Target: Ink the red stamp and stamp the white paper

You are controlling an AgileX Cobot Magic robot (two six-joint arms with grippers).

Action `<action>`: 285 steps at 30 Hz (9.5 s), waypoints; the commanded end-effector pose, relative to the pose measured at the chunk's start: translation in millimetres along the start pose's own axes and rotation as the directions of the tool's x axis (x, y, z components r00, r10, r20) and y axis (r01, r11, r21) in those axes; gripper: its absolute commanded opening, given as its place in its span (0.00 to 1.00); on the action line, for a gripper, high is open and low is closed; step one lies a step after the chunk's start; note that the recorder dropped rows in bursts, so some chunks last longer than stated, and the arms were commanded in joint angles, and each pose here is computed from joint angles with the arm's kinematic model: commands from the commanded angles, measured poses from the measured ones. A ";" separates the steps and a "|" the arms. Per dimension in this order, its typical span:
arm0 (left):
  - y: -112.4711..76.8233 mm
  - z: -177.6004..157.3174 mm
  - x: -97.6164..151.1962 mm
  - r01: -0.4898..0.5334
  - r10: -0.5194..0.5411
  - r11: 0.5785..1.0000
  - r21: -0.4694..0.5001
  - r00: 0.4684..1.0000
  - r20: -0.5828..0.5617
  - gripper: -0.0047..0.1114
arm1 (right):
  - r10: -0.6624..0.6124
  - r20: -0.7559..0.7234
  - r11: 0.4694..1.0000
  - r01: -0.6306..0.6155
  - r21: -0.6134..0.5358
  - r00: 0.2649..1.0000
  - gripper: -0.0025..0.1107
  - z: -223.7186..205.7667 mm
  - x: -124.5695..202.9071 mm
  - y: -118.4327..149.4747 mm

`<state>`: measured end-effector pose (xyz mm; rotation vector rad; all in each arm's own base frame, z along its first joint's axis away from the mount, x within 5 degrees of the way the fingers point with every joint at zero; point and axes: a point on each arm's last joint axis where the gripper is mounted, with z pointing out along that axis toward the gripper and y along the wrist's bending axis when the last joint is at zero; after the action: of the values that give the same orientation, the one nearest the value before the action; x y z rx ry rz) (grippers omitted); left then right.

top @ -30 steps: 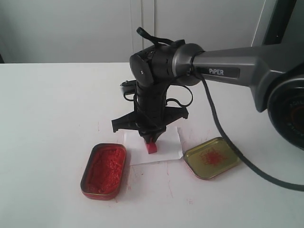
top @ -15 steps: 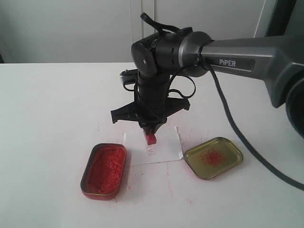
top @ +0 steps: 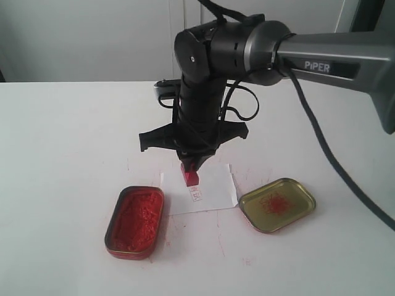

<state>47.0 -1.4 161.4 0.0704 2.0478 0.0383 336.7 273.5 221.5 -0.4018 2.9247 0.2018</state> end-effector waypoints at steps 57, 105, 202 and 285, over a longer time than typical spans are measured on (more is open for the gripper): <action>-0.6 0.9 2.0 0.002 -0.002 1.000 0.009 1.000 -0.003 0.04 | 0.138 -0.049 0.862 -0.145 -0.486 0.989 0.23 64.1 78.3 -62.1; -0.6 0.9 2.0 0.002 -0.002 1.000 0.009 1.000 -0.003 0.04 | 0.037 0.175 0.966 0.009 -0.257 0.984 0.02 -31.5 86.0 -81.0; -0.6 0.9 2.0 0.002 -0.002 1.000 0.009 1.000 -0.003 0.04 | -0.054 0.785 0.962 -0.180 0.208 0.617 0.02 -152.9 296.5 -179.5; -0.6 0.9 2.0 0.002 -0.002 1.000 0.009 1.000 -0.003 0.04 | -0.151 0.945 0.953 -0.210 0.217 0.290 0.02 -85.7 339.6 -180.4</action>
<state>47.0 -1.4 161.4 0.0704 2.0478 0.0383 48.8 1.2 233.5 -0.0637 1.6194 -0.0322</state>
